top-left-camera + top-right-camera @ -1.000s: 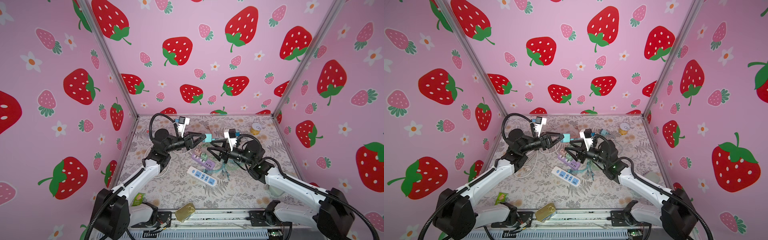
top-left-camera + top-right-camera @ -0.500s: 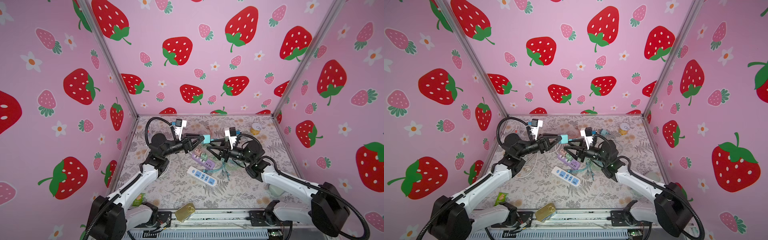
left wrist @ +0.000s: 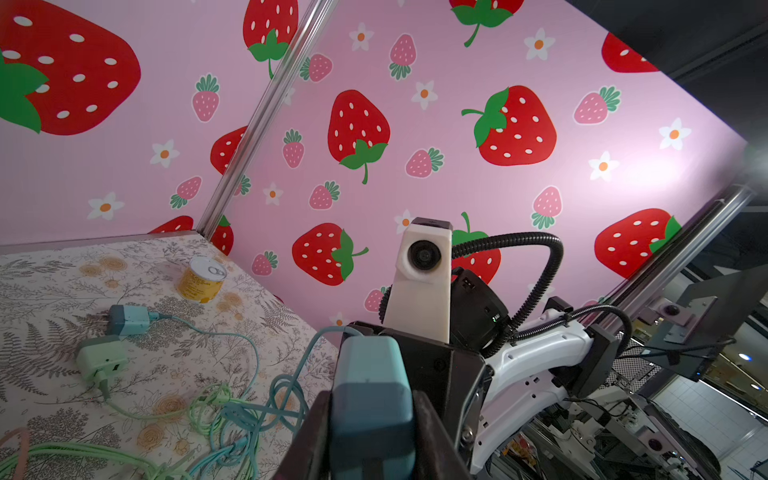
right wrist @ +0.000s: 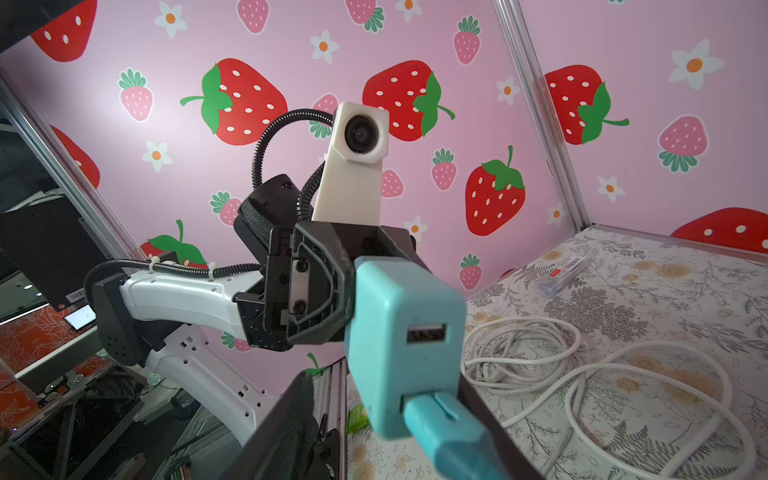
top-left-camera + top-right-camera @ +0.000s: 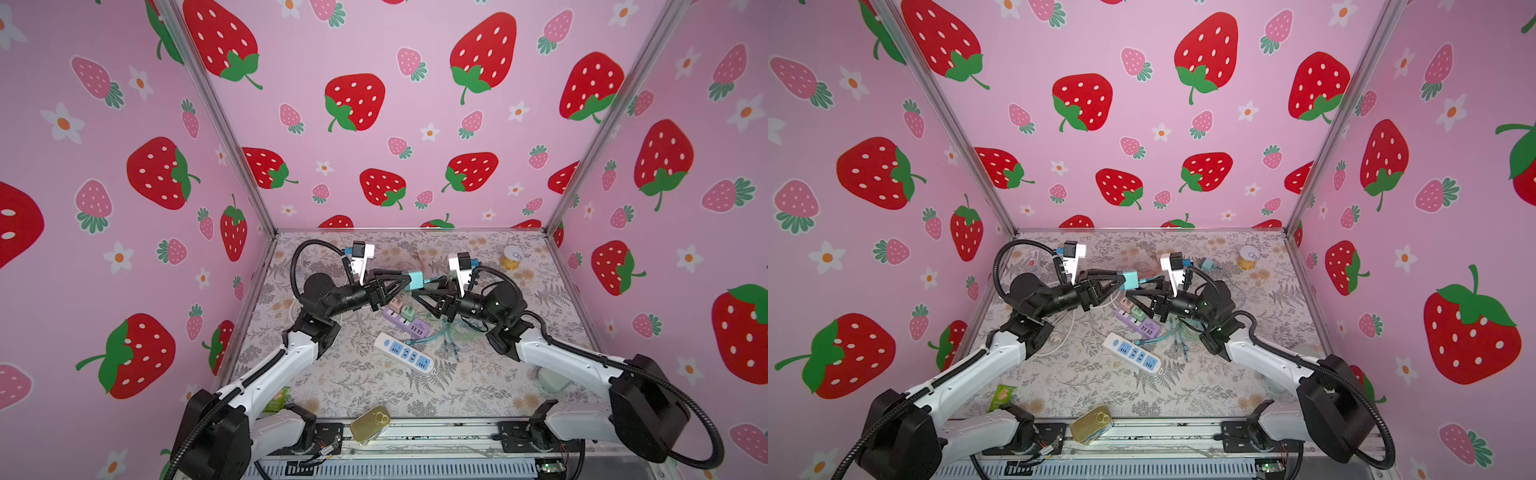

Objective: Insert the plug

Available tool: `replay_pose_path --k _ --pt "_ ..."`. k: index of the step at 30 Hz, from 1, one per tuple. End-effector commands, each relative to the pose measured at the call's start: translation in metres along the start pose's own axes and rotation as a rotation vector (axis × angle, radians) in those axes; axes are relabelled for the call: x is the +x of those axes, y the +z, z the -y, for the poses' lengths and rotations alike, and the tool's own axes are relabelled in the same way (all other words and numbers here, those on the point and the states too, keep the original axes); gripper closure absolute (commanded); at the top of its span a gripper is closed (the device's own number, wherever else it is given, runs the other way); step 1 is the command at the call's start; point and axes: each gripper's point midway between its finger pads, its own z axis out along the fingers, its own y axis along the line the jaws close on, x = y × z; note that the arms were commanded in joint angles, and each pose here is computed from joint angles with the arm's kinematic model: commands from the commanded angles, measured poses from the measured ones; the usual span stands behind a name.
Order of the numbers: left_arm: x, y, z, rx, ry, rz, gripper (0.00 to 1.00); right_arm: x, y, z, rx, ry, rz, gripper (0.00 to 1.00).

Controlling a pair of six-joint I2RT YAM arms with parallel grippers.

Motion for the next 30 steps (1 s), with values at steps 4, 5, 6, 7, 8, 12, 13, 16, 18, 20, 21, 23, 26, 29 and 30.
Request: replay_pose_path --k 4,5,6,7,8,12,13,16,18,20,21,23,26,29,30 --pt "0.003 -0.005 0.024 0.069 0.049 -0.003 1.0 -0.026 0.0 -0.021 -0.079 -0.025 0.083 0.55" --pt "0.003 -0.005 0.024 0.067 0.05 -0.004 1.0 -0.027 0.0 -0.021 -0.079 -0.025 0.086 0.56" --pt "0.004 -0.005 0.024 0.065 0.051 -0.005 1.0 -0.028 -0.001 -0.022 -0.082 -0.029 0.091 0.57" --pt "0.005 -0.006 0.024 0.064 0.052 -0.005 1.0 -0.029 -0.001 -0.022 -0.084 -0.026 0.092 0.58" --pt "0.006 -0.005 0.023 0.062 0.049 -0.008 1.0 -0.03 0.0 -0.024 -0.091 -0.028 0.093 0.61" --pt "0.011 -0.005 0.021 0.057 0.043 -0.015 1.0 -0.032 0.001 -0.028 -0.115 -0.02 0.093 0.66" --pt "0.011 -0.004 0.021 0.058 0.043 -0.016 1.0 -0.033 0.001 -0.028 -0.118 -0.02 0.095 0.67" --pt "0.012 -0.004 0.021 0.06 0.046 -0.019 1.0 -0.033 0.001 -0.029 -0.125 -0.02 0.093 0.72" --pt "0.013 -0.003 0.021 0.058 0.047 -0.023 1.0 -0.033 0.001 -0.03 -0.133 -0.017 0.092 0.74" --pt "0.013 -0.004 0.02 0.053 0.046 -0.025 1.0 -0.033 0.001 -0.032 -0.143 -0.023 0.093 0.77" --pt "0.014 -0.004 0.019 0.047 0.046 -0.026 1.0 -0.032 0.001 -0.032 -0.141 -0.023 0.091 0.79" --pt "0.013 -0.004 0.019 0.041 0.046 -0.024 1.0 -0.032 0.001 -0.031 -0.136 -0.027 0.088 0.83" --pt "0.011 -0.004 0.019 0.031 0.043 -0.026 1.0 -0.028 0.0 -0.031 -0.138 -0.039 0.081 0.8" --pt "0.013 -0.002 0.021 0.047 0.035 -0.045 1.0 -0.03 -0.003 -0.035 -0.148 -0.048 0.092 0.73" --pt "0.014 -0.002 0.021 0.052 0.031 -0.051 1.0 -0.03 -0.004 -0.036 -0.152 -0.051 0.096 0.71"
